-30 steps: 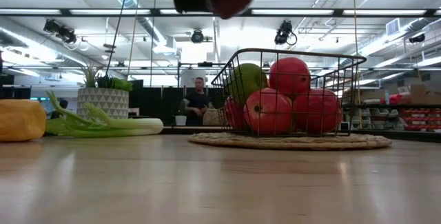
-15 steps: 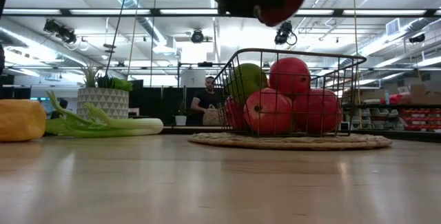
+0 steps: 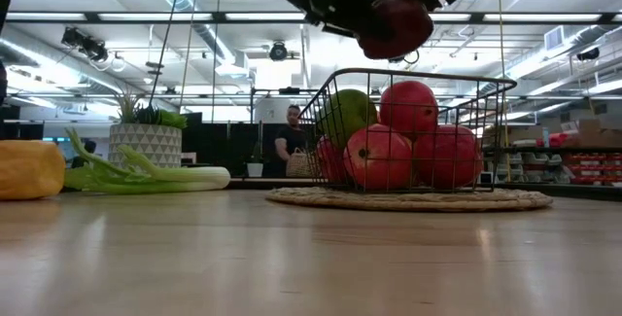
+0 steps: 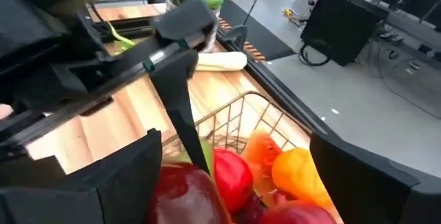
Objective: Build produce basket
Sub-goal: Put the dark red apple into the wire basket, then put the orange into the wire basket
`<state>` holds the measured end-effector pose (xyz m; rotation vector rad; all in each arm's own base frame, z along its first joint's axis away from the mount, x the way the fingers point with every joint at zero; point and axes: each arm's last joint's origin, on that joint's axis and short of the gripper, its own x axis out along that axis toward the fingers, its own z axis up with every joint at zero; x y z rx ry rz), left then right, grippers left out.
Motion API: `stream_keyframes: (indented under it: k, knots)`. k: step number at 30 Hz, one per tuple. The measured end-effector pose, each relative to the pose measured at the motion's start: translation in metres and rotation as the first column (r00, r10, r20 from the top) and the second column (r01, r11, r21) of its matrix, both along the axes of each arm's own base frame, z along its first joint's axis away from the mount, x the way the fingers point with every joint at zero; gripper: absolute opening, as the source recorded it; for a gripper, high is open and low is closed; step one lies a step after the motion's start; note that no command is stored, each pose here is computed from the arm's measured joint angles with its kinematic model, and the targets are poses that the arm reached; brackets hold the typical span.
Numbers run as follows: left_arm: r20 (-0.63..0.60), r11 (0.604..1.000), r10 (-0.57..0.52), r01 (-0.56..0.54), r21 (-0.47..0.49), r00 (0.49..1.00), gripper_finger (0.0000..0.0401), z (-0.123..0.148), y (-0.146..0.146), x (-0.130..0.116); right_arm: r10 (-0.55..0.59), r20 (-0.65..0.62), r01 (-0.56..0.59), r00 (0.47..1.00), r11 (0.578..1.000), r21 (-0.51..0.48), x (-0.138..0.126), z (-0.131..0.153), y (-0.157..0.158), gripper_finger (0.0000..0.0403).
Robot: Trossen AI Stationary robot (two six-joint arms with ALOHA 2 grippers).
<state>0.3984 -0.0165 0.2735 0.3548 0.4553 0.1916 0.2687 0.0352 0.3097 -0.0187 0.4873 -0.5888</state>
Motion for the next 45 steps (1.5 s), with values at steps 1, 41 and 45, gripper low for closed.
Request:
stream_keyframes:
  k: [1, 41, 45]
  knots:
    - [0.001, 1.000, 0.002, -0.002, 0.011, 1.000, 0.0362, 0.000, 0.000, 0.000, -0.001, -0.010, 0.001, 1.000, 1.000, -0.008, 0.000, -0.001, 0.000, 0.0374]
    - [-0.706, 0.831, 0.111, -0.455, -0.320, 0.700, 0.0396, 0.004, -0.119, -0.154, 0.288, 0.069, -0.294, 0.955, 0.949, 0.113, -0.004, -0.026, 0.097, 0.0374]
    - [-0.723, 0.834, 0.056, -0.431, -0.345, 0.688, 0.0396, 0.004, -0.152, -0.177, 0.313, 0.038, -0.315, 0.949, 0.943, 0.110, 0.003, -0.042, 0.111, 0.0374]
